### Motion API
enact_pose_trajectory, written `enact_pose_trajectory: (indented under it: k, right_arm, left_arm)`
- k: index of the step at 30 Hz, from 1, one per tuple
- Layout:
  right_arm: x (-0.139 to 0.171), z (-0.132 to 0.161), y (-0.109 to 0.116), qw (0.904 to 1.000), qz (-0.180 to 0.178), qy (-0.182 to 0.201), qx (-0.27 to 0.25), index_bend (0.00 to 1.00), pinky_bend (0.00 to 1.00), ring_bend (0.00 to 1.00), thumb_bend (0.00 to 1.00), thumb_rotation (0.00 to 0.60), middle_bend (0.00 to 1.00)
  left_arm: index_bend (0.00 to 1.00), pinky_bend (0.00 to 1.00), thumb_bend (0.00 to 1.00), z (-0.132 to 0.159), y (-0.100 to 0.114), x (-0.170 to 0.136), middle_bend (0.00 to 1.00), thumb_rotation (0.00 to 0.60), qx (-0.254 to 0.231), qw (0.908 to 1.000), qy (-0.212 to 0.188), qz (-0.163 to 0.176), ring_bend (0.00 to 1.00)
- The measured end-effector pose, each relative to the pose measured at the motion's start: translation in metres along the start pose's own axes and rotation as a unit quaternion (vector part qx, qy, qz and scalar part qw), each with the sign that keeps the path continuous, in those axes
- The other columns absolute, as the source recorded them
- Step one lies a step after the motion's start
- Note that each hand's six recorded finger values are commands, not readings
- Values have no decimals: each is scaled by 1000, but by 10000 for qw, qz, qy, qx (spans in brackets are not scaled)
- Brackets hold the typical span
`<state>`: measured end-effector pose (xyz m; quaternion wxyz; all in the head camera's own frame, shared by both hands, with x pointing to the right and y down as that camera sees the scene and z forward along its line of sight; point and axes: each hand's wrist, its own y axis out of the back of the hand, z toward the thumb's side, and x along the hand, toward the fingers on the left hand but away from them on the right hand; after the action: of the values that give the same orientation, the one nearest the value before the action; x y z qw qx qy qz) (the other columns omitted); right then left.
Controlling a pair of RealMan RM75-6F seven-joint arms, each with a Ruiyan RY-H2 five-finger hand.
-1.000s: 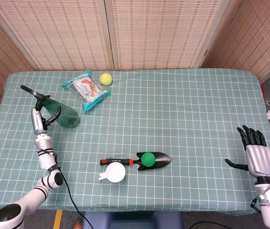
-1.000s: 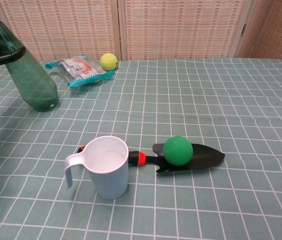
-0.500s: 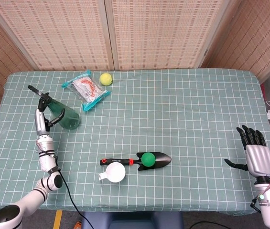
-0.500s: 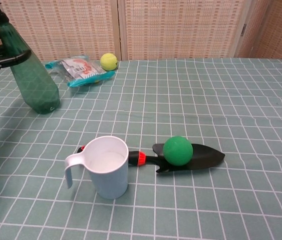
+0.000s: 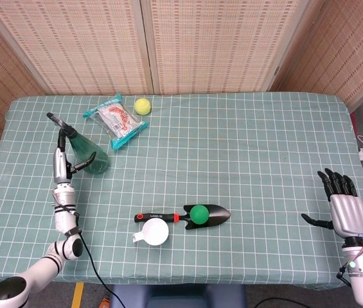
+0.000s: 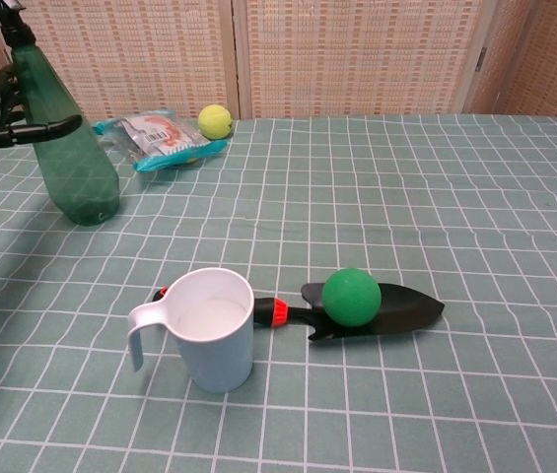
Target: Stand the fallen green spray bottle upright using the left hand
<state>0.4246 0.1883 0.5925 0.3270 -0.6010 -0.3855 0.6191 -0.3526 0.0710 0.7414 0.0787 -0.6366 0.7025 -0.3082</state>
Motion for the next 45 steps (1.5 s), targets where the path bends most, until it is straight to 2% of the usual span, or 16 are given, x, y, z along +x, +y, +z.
enact_pose_trajectory:
  k: [12,19,25,28,32,34,37,40,42,45]
  right_arm:
    - [0,4,2,9995,20,70,-294,0,0,0,0,600,0]
    - [1,7,6,9970,33,260,-727,0,0,0,0,600,0]
    - [3,10,13,9949,-53,480,-883,0,0,0,0,600,0]
    - [6,12,16,9930,-86,644,-991,0,0,0,0,600,0]
    - [12,13,18,9905,-68,826,-1093,0,0,0,0,600,0]
    - [14,13,20,9890,-54,901,-1171,0,0,0,0,600,0]
    - [17,15,22,9873,-38,1039,-1204,5,0,0,0,600,0]
    - [18,17,22,9867,-42,1170,-1127,29,0,0,0,600,0]
    - [18,19,22,9866,-70,1242,-1056,38,0,0,0,600,0]
    - [18,25,22,9857,-114,1394,-935,50,0,0,0,600,0]
  left_arm:
    - [0,4,99,4,6,-1,0,600,137,9998,-15,-119,0]
    - [0,0,99,2,21,-7,0,600,507,9985,85,-164,0]
    - [0,0,98,10,39,-27,0,600,686,9974,128,-197,0]
    - [0,4,143,18,57,-41,0,600,860,9961,144,-155,0]
    - [0,9,312,29,105,-60,0,600,1268,9915,253,143,0]
    - [0,20,348,33,128,-68,0,600,1507,9876,367,249,0]
    - [0,95,350,38,165,-82,0,600,2065,9766,556,235,14]
    - [0,182,330,36,194,-96,0,600,2898,9550,623,-132,26]
    - [0,176,286,33,200,-106,11,600,3483,9345,495,-547,25]
    - [14,159,251,29,193,-119,35,600,4156,9024,53,-1135,25]
